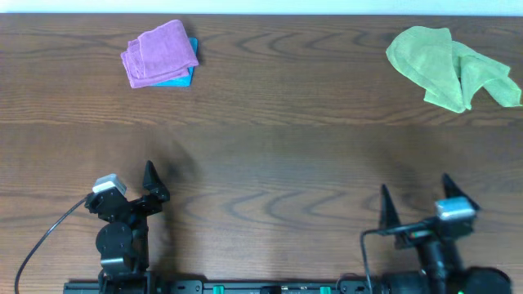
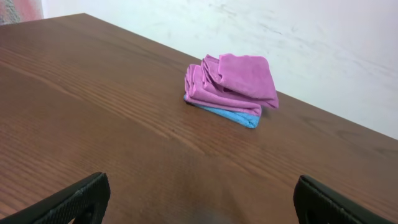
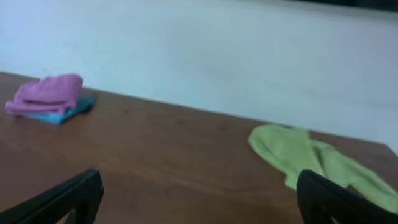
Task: Fold the cloth
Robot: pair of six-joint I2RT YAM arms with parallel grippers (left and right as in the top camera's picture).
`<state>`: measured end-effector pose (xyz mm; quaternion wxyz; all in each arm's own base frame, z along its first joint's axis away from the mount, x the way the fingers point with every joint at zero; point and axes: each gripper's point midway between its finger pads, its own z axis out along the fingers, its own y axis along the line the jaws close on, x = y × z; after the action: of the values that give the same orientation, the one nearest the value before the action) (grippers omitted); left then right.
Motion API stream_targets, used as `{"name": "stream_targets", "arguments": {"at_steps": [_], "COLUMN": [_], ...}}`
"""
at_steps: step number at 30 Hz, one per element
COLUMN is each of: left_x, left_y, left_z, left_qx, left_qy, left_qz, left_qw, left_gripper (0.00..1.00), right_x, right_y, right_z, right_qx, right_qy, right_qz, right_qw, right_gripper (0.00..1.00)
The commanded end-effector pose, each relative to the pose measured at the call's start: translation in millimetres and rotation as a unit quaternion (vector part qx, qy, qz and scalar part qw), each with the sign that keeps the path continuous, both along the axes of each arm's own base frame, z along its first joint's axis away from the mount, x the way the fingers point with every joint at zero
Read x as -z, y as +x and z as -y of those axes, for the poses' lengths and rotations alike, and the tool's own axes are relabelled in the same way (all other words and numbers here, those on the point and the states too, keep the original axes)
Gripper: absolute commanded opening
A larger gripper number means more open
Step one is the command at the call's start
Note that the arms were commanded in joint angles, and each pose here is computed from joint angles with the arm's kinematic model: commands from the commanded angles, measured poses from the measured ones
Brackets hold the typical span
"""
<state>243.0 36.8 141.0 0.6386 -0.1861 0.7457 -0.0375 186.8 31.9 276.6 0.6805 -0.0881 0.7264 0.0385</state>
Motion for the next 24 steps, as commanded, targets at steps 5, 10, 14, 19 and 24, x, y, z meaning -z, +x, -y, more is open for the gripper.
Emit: {"name": "stream_targets", "arguments": {"at_steps": [5, 10, 14, 19, 24], "left_x": [20, 20, 20, 20, 20], "left_y": [-2, -2, -2, -2, -2], "left_z": [-3, -3, -3, -3, -3], "left_qx": [-0.005, -0.005, -0.005, -0.005, -0.005], "left_qy": [0.009, 0.009, 0.009, 0.009, 0.009], "left_qz": [-0.024, -0.024, -0.024, -0.024, -0.024], "left_qw": [1.0, 1.0, 1.0, 1.0, 1.0], "left_gripper": [0.95, 0.95, 0.95, 0.96, 0.96], "right_x": [50, 71, 86, 112, 133], "right_y": [24, 31, 34, 39, 43], "right_z": [7, 19, 25, 26, 26], "right_qx": [0.017, 0.047, 0.06, 0.061, 0.061], "right_qy": [-0.002, -0.003, -0.002, -0.002, -0.002], "right_qz": [-0.015, -0.035, -0.051, -0.072, -0.089], "right_qw": [1.0, 0.998, 0.997, 0.996, 0.994], "right_gripper": [0.99, 0.99, 0.99, 0.99, 0.99]}}
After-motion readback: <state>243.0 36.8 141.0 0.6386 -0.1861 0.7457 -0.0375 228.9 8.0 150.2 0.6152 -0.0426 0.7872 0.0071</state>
